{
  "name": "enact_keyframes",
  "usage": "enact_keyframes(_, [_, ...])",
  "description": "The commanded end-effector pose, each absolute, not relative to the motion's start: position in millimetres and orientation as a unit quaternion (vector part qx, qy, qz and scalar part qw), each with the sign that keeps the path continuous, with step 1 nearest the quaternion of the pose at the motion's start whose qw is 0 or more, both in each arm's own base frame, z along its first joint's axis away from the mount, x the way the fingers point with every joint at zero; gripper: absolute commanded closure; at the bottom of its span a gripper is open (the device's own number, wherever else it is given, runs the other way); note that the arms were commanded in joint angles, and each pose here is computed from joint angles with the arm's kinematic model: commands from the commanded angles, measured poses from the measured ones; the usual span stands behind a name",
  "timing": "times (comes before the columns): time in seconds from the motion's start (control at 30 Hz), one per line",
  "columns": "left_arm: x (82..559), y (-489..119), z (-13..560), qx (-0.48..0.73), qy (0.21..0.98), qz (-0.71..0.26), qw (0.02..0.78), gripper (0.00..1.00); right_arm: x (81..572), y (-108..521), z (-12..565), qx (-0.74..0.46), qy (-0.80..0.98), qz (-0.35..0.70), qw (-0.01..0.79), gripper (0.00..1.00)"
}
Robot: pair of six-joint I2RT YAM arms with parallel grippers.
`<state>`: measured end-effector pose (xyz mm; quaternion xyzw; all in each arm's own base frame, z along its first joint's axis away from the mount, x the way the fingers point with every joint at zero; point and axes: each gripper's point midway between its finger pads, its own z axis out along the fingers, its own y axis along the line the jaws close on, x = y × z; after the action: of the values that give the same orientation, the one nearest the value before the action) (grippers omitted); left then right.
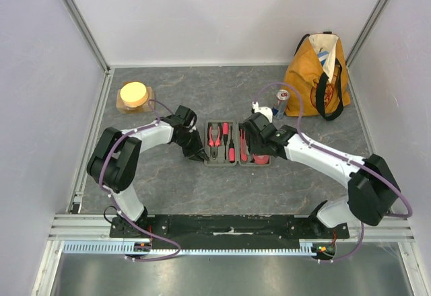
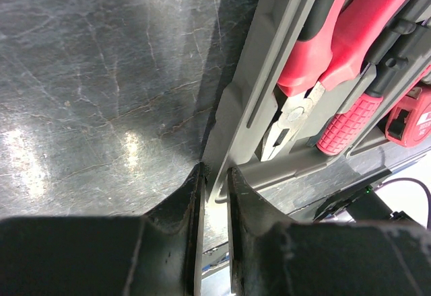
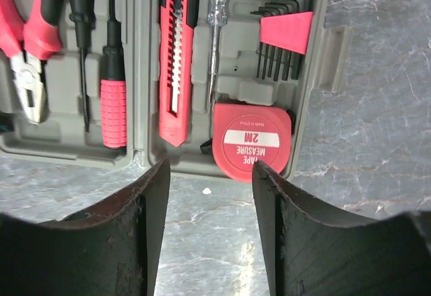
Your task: Pack the tool kit
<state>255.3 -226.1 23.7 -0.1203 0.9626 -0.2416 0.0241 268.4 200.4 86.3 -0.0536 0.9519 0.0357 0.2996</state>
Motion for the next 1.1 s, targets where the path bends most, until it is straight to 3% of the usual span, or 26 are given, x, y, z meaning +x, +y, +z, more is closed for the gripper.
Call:
enact_keyframes(0.0, [234.2, -209.1, 1.9, -0.122, 0.972, -0.201, -0.002, 0.82, 259.4, 191.3, 108.8, 0.059, 0.952, 0.051, 0.297, 0.44])
enact_keyframes(0.3, [204.4, -227.3, -3.6, -0.135, 0.955, -0.261, -0.046, 0.87, 225.6, 175.4, 78.6, 0.195, 0.943, 0.086, 0.254, 0.63])
enact_keyframes(0.63, [202.2, -220.8, -5.9, -0.136, 0.959, -0.248, -0.037, 0.88, 263.6, 161.1, 79.1, 0.252, 0.913, 0.109, 0.302, 0.64])
enact_keyframes(0.77, [203.5, -220.5, -4.8, -0.132, 0.96, -0.243, -0.035, 0.89, 275.9, 162.2, 76.8, 0.269, 0.908, 0.123, 0.295, 0.57])
enact_keyframes(1.07, [204.7, -220.4, -4.4, -0.128, 0.961, -0.242, -0.033, 0.89, 282.5, 163.2, 58.4, 0.289, 0.908, 0.134, 0.272, 0.59])
